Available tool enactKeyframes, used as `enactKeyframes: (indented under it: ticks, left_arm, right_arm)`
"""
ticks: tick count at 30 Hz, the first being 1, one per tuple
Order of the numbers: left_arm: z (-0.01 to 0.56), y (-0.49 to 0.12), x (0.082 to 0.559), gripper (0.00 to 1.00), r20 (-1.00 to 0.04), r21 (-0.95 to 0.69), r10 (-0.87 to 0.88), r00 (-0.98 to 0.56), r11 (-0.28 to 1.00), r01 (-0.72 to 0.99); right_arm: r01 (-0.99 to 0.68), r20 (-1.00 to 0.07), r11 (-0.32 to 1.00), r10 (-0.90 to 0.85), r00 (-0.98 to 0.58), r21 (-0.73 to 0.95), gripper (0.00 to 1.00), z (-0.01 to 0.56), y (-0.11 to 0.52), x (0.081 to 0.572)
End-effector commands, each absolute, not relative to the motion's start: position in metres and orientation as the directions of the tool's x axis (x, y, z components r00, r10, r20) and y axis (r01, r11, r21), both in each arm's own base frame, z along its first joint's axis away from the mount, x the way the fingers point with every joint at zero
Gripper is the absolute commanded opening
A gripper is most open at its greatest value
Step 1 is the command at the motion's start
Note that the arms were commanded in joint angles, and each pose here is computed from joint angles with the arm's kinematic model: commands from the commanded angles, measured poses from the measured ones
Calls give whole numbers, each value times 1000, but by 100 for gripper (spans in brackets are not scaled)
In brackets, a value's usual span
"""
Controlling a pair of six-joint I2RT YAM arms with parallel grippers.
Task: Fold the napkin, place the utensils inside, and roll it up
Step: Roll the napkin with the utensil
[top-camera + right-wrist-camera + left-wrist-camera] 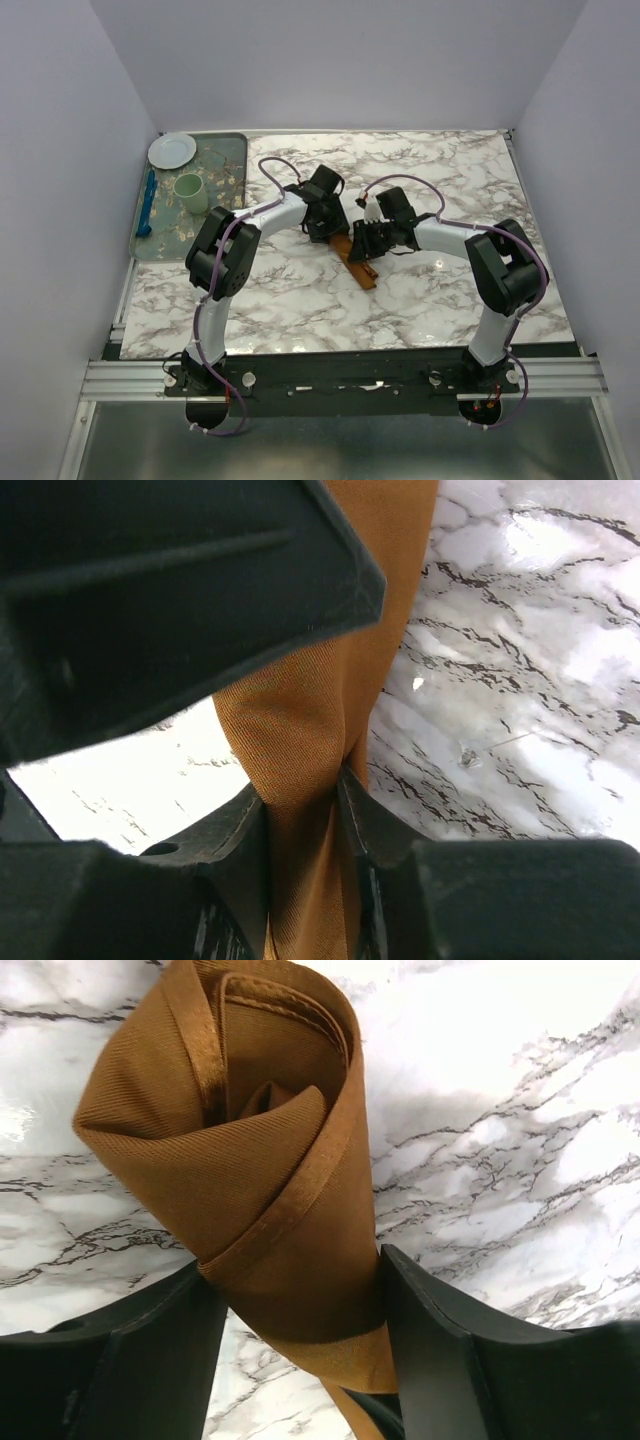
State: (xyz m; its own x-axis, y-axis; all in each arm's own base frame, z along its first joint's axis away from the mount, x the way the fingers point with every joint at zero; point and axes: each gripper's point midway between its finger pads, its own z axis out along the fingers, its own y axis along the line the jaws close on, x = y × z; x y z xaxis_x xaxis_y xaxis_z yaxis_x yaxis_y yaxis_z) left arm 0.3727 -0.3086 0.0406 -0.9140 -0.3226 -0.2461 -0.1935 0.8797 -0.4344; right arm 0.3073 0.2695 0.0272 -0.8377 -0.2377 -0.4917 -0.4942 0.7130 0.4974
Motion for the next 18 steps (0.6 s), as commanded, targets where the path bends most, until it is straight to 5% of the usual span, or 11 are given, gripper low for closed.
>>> enactKeyframes:
  ticks: [1,8,18]
  left_arm:
    - [39,-307,389,63,-303,-422,-353,-885,883,-207]
    - [40,-309,394,48,-319,-421,-344,-883,886,-193]
    - [35,-314,395,45,-307,-441,-350,-885,877,-194]
  right_arm:
    - [-454,-433,701,-225,-873,550,41,18,270,294]
    - [-447,-463,725,-198,-864,525,65,33,263,293]
    - [-469,-515,756,-205,-832,457,75,56,249,291]
